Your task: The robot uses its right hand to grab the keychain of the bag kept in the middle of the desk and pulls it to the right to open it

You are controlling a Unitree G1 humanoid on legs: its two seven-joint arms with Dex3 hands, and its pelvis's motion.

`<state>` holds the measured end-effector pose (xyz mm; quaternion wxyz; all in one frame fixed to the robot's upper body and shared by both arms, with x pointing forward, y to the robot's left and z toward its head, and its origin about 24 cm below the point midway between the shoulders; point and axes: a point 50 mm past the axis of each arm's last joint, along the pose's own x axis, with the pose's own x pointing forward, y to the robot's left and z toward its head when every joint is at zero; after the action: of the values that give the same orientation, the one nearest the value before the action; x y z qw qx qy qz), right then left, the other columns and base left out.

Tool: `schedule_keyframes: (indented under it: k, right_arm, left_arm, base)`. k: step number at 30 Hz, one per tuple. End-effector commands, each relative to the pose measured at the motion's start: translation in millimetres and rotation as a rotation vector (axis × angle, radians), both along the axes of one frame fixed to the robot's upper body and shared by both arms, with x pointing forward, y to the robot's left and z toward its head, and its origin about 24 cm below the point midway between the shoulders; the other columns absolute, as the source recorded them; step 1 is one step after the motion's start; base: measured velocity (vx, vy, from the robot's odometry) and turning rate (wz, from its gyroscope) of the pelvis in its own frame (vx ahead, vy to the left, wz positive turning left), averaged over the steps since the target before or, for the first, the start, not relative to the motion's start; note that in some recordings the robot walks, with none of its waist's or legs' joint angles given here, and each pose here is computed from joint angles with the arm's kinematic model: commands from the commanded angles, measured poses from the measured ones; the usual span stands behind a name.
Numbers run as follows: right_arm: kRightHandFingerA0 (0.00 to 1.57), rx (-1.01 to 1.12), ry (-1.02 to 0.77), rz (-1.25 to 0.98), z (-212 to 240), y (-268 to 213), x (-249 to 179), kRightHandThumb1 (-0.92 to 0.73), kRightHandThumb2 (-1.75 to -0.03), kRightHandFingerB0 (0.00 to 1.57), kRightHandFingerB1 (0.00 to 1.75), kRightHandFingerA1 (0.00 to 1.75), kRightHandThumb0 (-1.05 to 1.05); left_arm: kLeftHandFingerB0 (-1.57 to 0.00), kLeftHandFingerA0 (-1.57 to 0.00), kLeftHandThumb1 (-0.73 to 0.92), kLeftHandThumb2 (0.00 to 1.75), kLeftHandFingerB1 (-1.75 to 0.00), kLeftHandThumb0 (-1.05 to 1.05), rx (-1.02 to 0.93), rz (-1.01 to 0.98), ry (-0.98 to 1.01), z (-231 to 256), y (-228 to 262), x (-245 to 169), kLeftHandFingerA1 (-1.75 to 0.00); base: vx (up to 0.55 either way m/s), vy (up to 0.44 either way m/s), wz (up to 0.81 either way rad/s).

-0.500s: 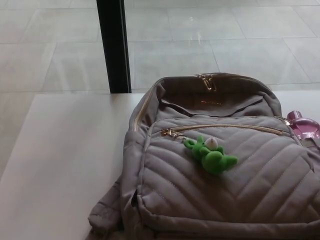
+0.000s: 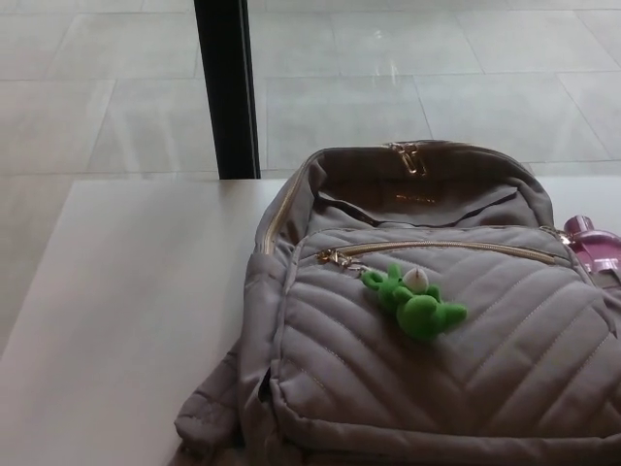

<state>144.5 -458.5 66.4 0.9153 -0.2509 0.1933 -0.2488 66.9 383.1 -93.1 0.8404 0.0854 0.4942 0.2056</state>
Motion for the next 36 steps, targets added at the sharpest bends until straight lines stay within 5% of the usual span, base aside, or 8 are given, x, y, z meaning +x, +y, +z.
schedule_keyframes:
  k: [1, 16, 18, 22, 23, 24, 30, 36]
  right_arm:
    - [0.50, -0.113, -0.374, 0.380, 113, 75, 85, -0.64, -0.60, 0.27, 0.30, 0.42, -0.68]
    - [0.51, -0.084, -0.464, 0.895, 162, 225, 121, -0.62, -0.60, 0.24, 0.28, 0.52, -0.81]
    - [0.45, -0.121, -0.429, 0.938, 156, 234, 122, -0.57, -0.92, 0.16, 0.40, 0.58, -0.92]
    - [0.54, -0.139, -0.386, 0.970, 148, 244, 121, -0.65, -0.60, 0.26, 0.30, 0.54, -0.80]
    - [0.48, -0.153, -0.366, 0.982, 146, 248, 119, -0.55, -0.94, 0.19, 0.43, 0.60, -0.83]
    - [0.54, -0.156, -0.354, 0.994, 143, 251, 117, -0.66, -0.61, 0.26, 0.31, 0.53, -0.79]
    - [0.47, -0.137, -0.318, 1.042, 135, 263, 113, -0.53, -0.94, 0.17, 0.43, 0.62, -0.78]
    - [0.53, -0.154, -0.299, 1.098, 134, 279, 112, -0.63, -0.60, 0.33, 0.33, 0.55, -0.70]
  left_arm:
    - [-0.46, -0.56, 0.59, 0.58, -0.40, -0.52, 0.007, -0.014, -0.005, 3, 3, -1, -0.49]
    - [-0.46, -0.52, 0.59, 0.58, -0.40, -0.53, 0.014, -0.050, 0.003, 3, 3, -3, -0.49]
    - [-0.47, -0.55, 0.59, 0.58, -0.40, -0.53, 0.018, -0.043, 0.003, 3, 3, -3, -0.50]
    - [-0.42, -0.52, 0.46, 0.84, -0.53, -0.57, 0.026, -0.045, 0.009, 3, 3, -3, -0.61]
    - [-0.47, -0.55, 0.59, 0.57, -0.40, -0.53, 0.015, -0.038, 0.002, 3, 3, -3, -0.50]
    - [-0.46, -0.53, 0.59, 0.58, -0.41, -0.51, 0.008, -0.032, -0.004, 3, 3, -3, -0.50]
    - [-0.45, -0.54, 0.58, 0.58, -0.41, -0.55, 0.004, -0.038, -0.013, 4, 3, -4, -0.49]
    - [-0.46, -0.55, 0.57, 0.57, -0.41, -0.52, -0.005, -0.015, -0.015, 2, 3, -5, -0.50]
  base:
    - [0.00, 0.000, 0.00]
    - [0.00, 0.000, 0.00]
    - [0.00, 0.000, 0.00]
    - [0.00, 0.000, 0.00]
    - [0.00, 0.000, 0.00]
    - [0.00, 0.000, 0.00]
    - [0.00, 0.000, 0.00]
    - [0.00, 0.000, 0.00]
